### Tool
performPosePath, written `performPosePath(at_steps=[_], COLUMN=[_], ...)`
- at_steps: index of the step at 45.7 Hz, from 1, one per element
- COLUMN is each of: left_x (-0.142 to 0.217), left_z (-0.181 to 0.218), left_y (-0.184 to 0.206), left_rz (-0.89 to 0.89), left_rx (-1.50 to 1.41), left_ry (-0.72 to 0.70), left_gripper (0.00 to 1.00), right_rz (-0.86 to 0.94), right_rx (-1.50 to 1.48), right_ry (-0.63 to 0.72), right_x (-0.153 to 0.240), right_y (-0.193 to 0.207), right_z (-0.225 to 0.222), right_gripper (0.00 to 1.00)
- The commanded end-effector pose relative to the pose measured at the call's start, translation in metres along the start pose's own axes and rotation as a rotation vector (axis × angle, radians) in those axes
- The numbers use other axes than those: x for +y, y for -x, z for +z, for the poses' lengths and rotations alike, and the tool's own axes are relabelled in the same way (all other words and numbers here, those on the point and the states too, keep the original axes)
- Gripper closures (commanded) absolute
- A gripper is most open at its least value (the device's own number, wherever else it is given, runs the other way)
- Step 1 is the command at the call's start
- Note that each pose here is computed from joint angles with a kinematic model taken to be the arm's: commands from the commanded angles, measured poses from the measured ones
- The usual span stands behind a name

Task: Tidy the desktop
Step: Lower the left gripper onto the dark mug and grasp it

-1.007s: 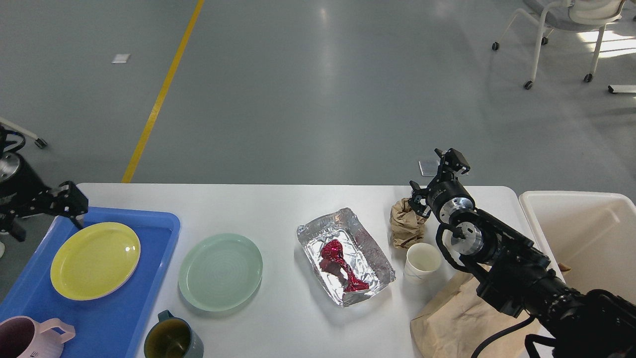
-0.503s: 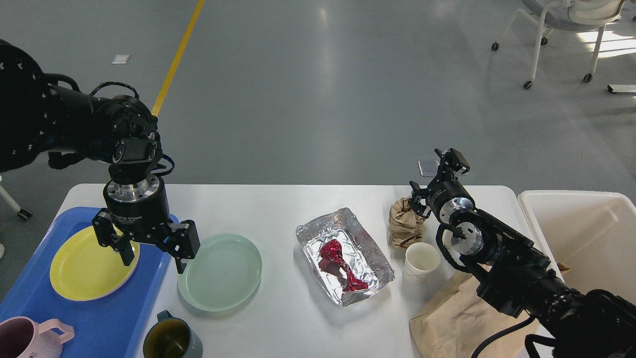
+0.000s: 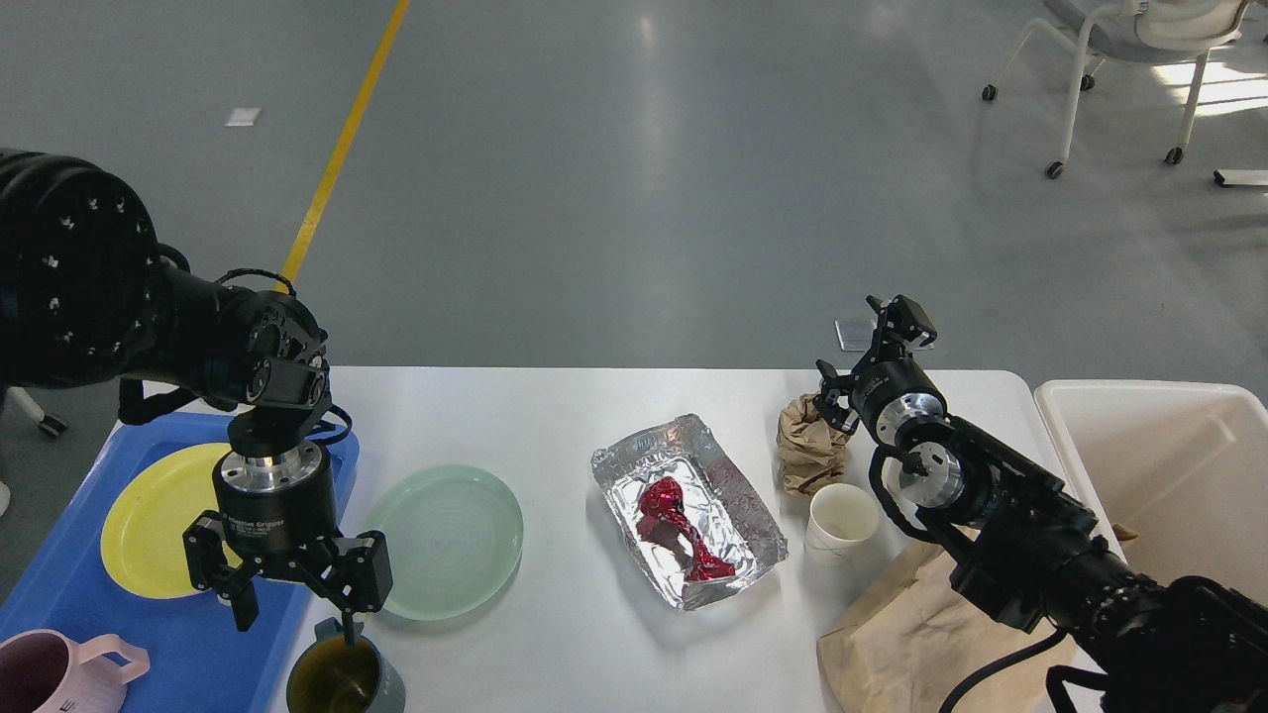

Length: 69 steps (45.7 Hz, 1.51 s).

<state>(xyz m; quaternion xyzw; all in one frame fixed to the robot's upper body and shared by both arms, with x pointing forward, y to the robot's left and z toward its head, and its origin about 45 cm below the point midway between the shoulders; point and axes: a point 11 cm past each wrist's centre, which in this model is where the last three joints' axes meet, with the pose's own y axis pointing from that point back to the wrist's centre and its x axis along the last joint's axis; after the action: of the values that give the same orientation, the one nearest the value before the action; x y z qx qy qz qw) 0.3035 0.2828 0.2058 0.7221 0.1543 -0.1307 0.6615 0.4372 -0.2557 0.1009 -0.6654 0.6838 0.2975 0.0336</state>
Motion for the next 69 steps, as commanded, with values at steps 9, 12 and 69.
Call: performPosePath(at_steps=[9,12,69], left_x=[-0.023,-0.027,-0.077], left_z=[-0.004,-0.006,-0.011], left_y=[-0.003,-0.005,-0.015], left_rz=[-0.031,-0.030,-0.065], left_rx=[0.010,0.013,0.026], left_ry=[0.008,0.005,0.029], left_gripper=[0.06,0.06,0.51], right_rz=[-0.002,-0.001,-0.002], right_rx=[-0.001,0.000,-0.001], right_ry=[0.001,-0.001,0.000], right_x=[0.000,0.000,0.000], right_y=[0.001,0.000,0.001], right_z=[0.000,0.000,0.000], right_gripper=[0.00,0.00,0.00])
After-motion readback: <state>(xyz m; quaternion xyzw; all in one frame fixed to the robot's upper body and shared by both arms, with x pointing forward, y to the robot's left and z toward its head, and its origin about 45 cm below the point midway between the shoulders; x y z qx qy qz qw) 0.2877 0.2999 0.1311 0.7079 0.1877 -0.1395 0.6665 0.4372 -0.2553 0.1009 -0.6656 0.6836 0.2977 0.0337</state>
